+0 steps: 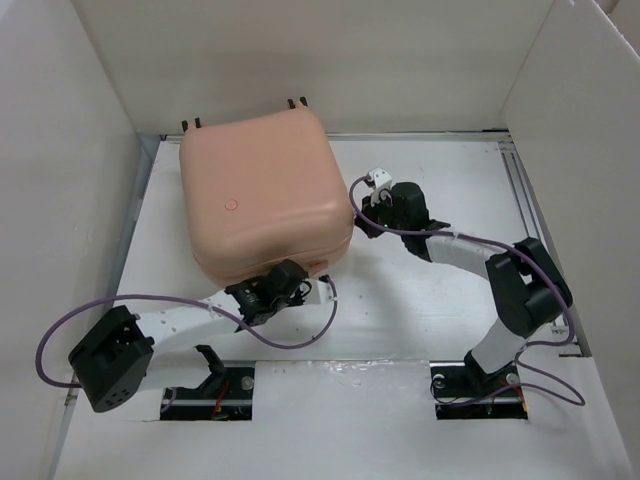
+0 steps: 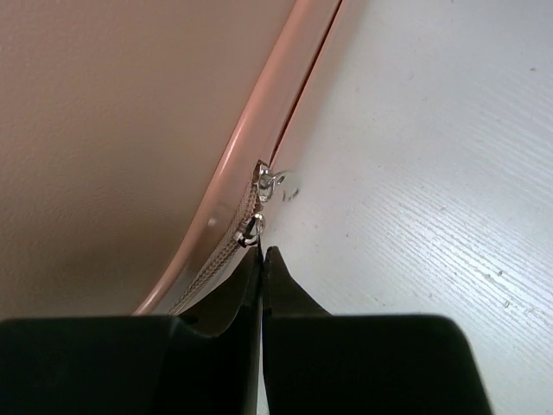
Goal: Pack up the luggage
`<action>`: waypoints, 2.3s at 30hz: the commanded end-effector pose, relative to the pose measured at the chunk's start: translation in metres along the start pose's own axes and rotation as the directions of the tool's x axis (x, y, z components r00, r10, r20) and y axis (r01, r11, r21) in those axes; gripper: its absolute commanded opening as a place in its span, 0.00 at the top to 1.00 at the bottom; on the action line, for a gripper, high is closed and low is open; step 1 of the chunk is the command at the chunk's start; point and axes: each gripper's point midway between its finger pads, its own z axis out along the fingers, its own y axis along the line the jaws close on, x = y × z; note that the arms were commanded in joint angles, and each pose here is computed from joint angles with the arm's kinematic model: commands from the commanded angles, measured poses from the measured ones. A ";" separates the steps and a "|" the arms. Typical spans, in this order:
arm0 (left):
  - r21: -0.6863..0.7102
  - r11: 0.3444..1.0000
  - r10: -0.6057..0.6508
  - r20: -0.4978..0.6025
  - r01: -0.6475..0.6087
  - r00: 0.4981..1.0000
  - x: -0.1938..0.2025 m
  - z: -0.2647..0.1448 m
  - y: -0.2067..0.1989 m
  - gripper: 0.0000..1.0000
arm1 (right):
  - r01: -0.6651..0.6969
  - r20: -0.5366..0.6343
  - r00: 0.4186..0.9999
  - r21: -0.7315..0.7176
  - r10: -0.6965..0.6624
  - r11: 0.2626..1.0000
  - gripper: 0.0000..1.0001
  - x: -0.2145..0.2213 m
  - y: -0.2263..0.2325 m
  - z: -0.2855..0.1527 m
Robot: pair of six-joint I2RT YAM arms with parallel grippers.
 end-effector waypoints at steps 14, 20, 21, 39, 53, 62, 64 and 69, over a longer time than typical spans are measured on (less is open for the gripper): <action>0.528 0.837 -0.404 0.424 0.141 0.811 -0.185 -0.197 0.040 0.00 | -0.152 0.186 0.976 0.225 0.111 0.963 1.00 -0.006 -0.058 -0.041; -0.092 0.706 -0.626 0.382 0.703 0.679 -0.094 -0.176 0.227 0.00 | -0.163 0.203 0.973 0.239 0.115 0.957 1.00 -0.006 -0.058 -0.050; -0.122 0.647 -0.678 0.359 0.752 0.642 -0.062 -0.170 0.245 0.00 | -0.165 0.201 0.973 0.252 0.115 0.954 1.00 -0.003 -0.059 -0.053; -0.321 0.207 -0.965 0.087 0.924 0.246 0.196 -0.023 0.251 0.67 | -0.130 0.211 0.975 0.285 0.071 0.950 1.00 -0.003 -0.075 -0.070; -0.014 0.533 -0.846 0.005 0.846 0.533 0.062 0.083 0.248 0.60 | -0.084 0.228 0.972 0.117 0.055 0.990 1.00 0.013 -0.039 -0.060; 0.135 0.560 -0.827 0.023 0.817 0.562 -0.007 0.101 0.231 0.59 | -0.168 0.298 0.947 0.152 0.117 0.974 1.00 0.033 -0.026 -0.108; 0.149 0.549 -0.833 0.020 0.822 0.553 -0.009 0.095 0.224 0.59 | -0.154 0.286 0.953 0.170 0.101 0.973 1.00 0.036 -0.032 -0.112; 0.144 0.541 -0.840 0.048 0.829 0.540 -0.009 0.083 0.218 0.62 | -0.127 0.263 0.962 0.202 0.071 0.971 1.00 0.029 -0.049 -0.115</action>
